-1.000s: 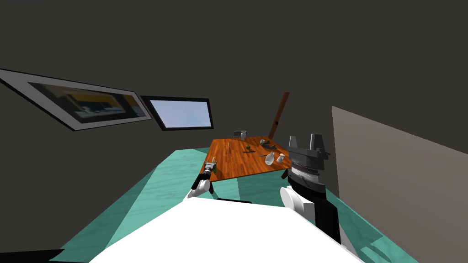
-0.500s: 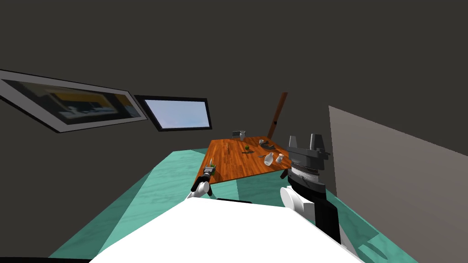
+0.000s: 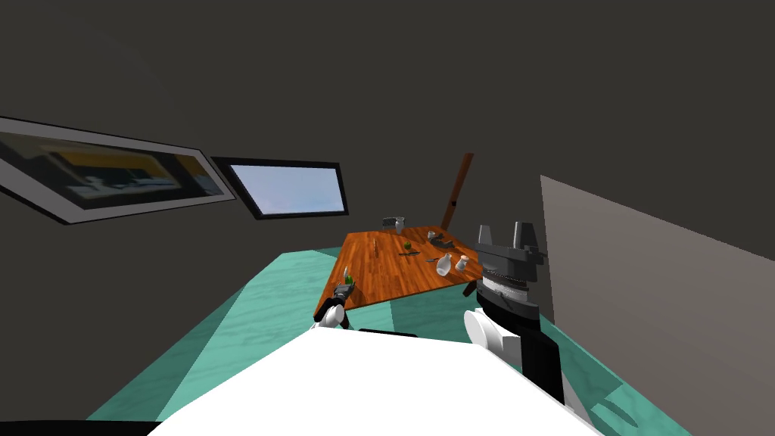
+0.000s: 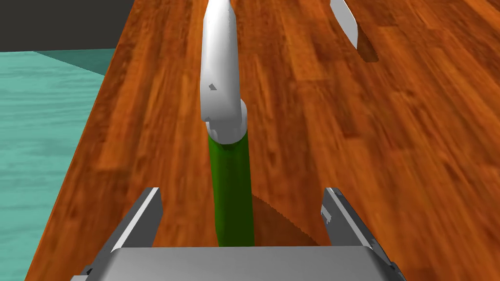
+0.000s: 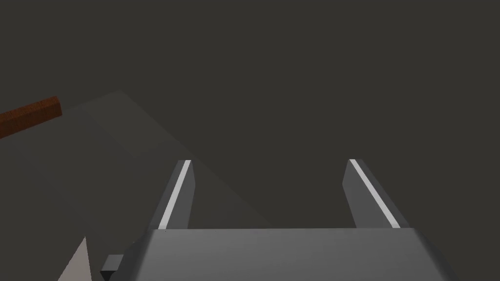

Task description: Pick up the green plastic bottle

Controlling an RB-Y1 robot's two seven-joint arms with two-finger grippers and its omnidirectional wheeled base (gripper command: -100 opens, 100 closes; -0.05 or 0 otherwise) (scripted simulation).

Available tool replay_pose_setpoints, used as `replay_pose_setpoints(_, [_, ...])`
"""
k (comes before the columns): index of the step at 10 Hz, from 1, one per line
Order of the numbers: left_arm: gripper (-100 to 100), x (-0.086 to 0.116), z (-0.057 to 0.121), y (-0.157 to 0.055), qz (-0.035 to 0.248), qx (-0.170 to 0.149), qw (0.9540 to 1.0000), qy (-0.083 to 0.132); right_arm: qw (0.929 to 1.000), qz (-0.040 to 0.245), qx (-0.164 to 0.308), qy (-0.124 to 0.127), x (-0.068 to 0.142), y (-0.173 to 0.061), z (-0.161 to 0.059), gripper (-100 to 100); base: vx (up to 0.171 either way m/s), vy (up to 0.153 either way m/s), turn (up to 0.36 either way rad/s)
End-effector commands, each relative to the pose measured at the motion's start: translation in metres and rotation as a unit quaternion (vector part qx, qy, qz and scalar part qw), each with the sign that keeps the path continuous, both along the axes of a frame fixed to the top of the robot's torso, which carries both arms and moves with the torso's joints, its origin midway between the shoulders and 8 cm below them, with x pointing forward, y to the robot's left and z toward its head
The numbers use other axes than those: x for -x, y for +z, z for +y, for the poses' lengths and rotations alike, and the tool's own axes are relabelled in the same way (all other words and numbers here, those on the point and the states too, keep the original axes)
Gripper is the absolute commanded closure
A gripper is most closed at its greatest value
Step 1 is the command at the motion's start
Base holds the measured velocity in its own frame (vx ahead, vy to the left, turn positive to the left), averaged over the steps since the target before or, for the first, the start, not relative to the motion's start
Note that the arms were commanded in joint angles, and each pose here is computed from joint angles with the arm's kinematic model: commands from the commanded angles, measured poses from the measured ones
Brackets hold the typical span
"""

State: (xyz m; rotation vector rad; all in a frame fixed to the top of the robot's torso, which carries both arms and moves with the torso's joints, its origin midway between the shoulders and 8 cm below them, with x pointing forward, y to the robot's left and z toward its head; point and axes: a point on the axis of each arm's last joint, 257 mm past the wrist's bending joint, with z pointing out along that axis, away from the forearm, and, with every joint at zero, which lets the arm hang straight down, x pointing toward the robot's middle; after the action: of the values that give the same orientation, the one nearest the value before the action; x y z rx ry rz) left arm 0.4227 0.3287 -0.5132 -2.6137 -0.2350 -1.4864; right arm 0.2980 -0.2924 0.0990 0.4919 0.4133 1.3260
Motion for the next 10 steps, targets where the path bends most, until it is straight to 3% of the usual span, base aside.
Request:
replay_pose_setpoints(1, [-100,0.004,0.001,-0.002,0.007,0.008,0.9999,0.006,1.0000,0.000,0.000,0.000,0.000,0.000,0.000,0,0.025,0.001,-0.006])
replay_pose_setpoints(2, [-100,0.013,0.006,-0.014,0.021,0.021,0.9994,0.017,1.0000,0.000,0.000,0.000,0.000,0.000,0.000,0,0.019,-0.002,-0.030])
replay_pose_setpoints(3, [-100,0.009,0.004,-0.010,0.014,0.014,0.9997,0.012,1.0000,0.000,0.000,0.000,0.000,0.000,0.000,0,0.009,-0.001,-0.006])
replay_pose_setpoints(4, [0,0.010,0.004,-0.011,0.016,0.015,0.9997,0.013,1.0000,0.000,0.000,0.000,0.000,0.000,0.000,0,0.000,0.000,0.000])
replay_pose_setpoints(5, [-100,0.014,-0.003,-0.013,0.015,0.016,0.9996,0.015,1.0000,0.000,0.000,0.000,0.000,0.000,0.000,0,0.030,0.032,-0.019])
replay_pose_setpoints(10, [-100,0.024,-0.021,-0.019,0.015,0.015,0.9996,0.018,1.0000,0.000,0.000,0.000,0.000,0.000,0.000,0,0.048,0.058,-0.018])
